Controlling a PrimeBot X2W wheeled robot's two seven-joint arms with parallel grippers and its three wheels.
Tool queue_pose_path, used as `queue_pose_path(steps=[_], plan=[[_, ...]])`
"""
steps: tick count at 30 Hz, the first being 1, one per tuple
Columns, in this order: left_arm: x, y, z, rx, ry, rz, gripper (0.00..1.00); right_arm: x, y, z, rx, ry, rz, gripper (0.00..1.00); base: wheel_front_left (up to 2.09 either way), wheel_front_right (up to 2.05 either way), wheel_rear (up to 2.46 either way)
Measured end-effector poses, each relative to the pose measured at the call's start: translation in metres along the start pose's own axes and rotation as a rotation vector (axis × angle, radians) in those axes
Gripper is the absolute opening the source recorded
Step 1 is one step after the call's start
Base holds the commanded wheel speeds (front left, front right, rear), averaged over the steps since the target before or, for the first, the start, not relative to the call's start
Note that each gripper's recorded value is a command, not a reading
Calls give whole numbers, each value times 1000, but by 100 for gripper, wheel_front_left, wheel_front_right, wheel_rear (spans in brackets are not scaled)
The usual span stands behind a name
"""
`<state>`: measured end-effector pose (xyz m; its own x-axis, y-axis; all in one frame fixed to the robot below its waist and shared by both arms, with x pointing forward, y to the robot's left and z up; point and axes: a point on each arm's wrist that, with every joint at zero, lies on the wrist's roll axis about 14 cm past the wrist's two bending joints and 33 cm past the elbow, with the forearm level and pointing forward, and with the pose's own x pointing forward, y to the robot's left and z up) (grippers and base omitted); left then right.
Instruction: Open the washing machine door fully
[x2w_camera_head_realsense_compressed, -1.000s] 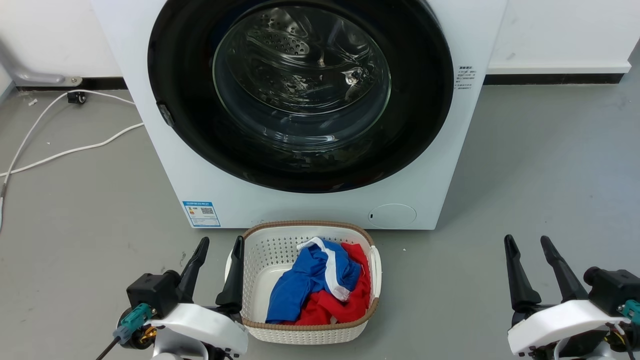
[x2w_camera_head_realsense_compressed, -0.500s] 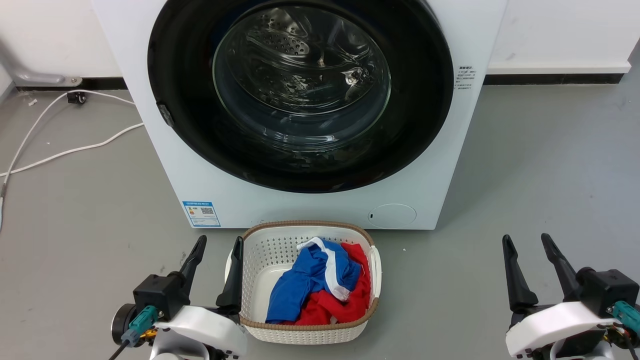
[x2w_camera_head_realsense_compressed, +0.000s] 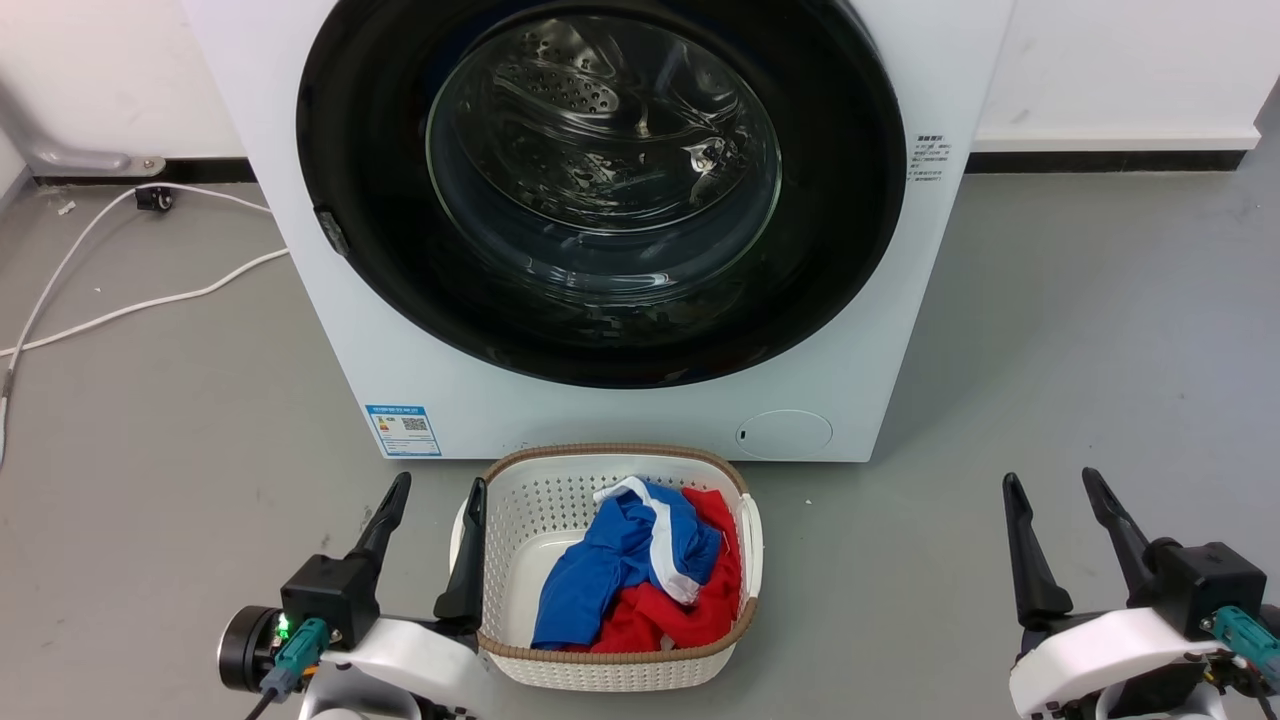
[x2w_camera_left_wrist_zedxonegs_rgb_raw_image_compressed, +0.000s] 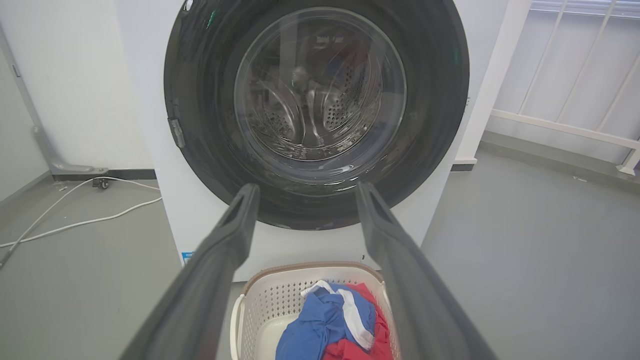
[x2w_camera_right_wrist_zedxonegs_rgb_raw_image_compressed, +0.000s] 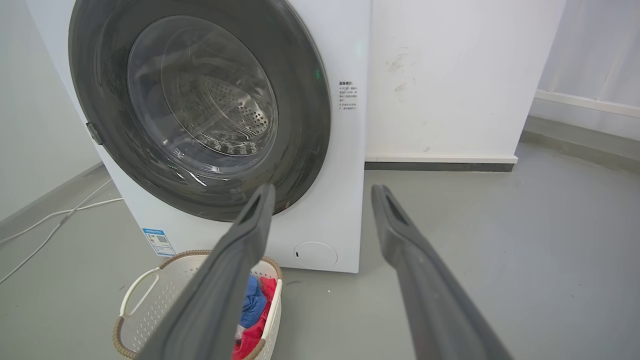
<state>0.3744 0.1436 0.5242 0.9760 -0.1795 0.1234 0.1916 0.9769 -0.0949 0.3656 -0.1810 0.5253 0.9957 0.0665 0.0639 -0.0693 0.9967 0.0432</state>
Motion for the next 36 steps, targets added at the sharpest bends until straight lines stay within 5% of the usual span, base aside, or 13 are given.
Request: queue_pose_path(steps=[34, 35, 36], plan=[[-1, 5, -6, 38, 10, 24, 100, -1, -4, -9, -24, 20, -9, 100, 0, 0, 0], [-1, 5, -6, 38, 10, 24, 100, -1, -4, -11, -23, 26, -10, 48, 0, 0, 0], [-1, 6, -6, 37, 10, 25, 100, -1, -5, -11, -17, 27, -12, 12, 0, 0, 0]])
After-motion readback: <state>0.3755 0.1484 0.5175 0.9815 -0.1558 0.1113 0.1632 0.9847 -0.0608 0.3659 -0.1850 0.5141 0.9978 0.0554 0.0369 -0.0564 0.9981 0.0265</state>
